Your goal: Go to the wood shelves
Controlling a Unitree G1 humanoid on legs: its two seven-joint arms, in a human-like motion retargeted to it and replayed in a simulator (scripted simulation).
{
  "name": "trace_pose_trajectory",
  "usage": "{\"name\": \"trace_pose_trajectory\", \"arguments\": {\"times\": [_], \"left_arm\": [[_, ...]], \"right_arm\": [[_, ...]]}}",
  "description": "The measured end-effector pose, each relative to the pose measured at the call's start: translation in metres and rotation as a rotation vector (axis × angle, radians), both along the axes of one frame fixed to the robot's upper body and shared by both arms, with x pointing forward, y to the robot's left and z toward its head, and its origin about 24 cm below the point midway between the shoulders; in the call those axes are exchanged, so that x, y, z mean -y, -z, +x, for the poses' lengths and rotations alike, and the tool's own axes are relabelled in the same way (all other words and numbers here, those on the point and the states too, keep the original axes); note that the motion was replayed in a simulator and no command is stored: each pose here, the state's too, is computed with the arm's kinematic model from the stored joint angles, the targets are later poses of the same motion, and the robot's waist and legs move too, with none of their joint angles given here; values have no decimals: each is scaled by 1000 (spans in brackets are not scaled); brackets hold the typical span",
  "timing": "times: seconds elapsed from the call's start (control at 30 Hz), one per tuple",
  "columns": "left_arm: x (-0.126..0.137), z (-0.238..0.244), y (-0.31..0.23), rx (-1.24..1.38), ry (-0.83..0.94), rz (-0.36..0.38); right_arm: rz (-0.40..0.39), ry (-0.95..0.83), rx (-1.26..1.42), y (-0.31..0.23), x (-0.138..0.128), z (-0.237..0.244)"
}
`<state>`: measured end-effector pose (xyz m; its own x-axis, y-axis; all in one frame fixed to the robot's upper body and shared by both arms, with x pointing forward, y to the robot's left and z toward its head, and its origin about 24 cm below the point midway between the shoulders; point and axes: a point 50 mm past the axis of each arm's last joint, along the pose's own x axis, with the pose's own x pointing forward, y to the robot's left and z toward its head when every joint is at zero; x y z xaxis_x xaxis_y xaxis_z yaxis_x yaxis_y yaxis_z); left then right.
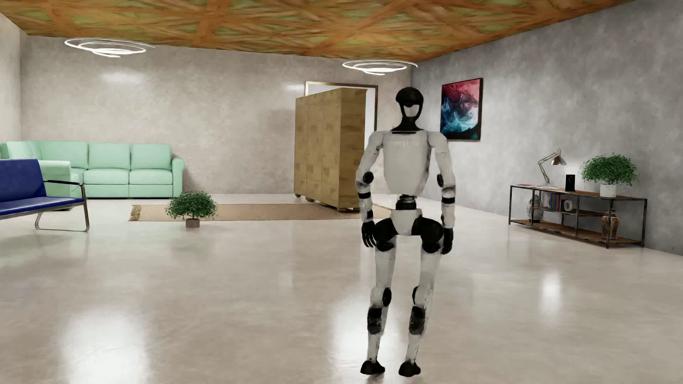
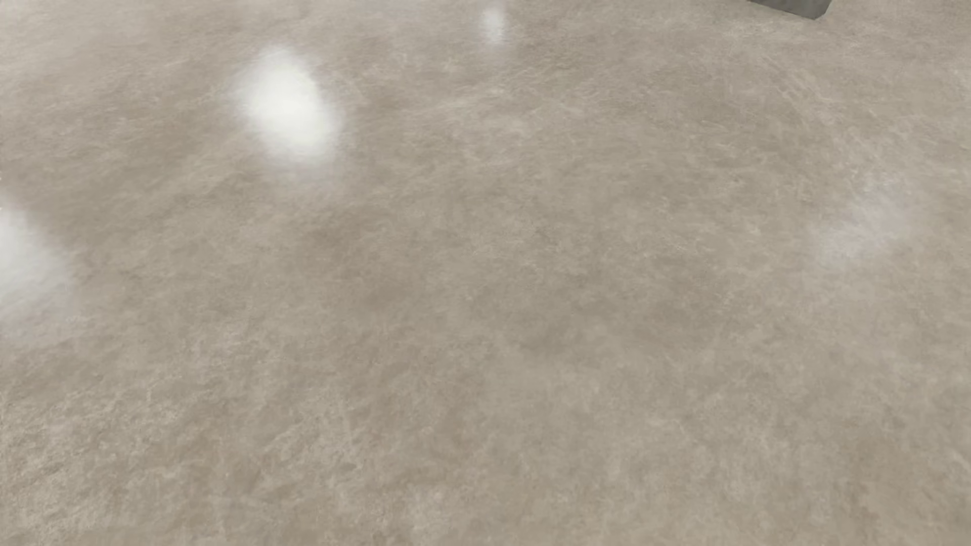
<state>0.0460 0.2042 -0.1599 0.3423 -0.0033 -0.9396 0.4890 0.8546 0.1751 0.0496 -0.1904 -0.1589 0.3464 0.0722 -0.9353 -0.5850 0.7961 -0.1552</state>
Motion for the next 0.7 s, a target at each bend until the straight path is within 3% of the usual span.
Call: {"name": "trace_pose_trajectory", "arguments": {"times": [0.17,0.33,0.53,0.6,0.63,0.7], "left_arm": [[-7,-8,0,-17,-22,15],[-6,-12,-2,-7,-50,4],[-16,-49,2,-133,-50,47],[-16,-55,3,-162,-22,55],[-18,-62,3,-177,-51,60],[-23,-66,3,-194,-63,78]], "right_arm": [[21,-20,18,-2,-5,2],[54,-36,163,-17,-8,42],[80,-70,284,-32,-16,81],[97,-109,296,-34,-25,86],[62,-62,270,-29,-12,82],[59,-77,185,-18,-15,57]]}}
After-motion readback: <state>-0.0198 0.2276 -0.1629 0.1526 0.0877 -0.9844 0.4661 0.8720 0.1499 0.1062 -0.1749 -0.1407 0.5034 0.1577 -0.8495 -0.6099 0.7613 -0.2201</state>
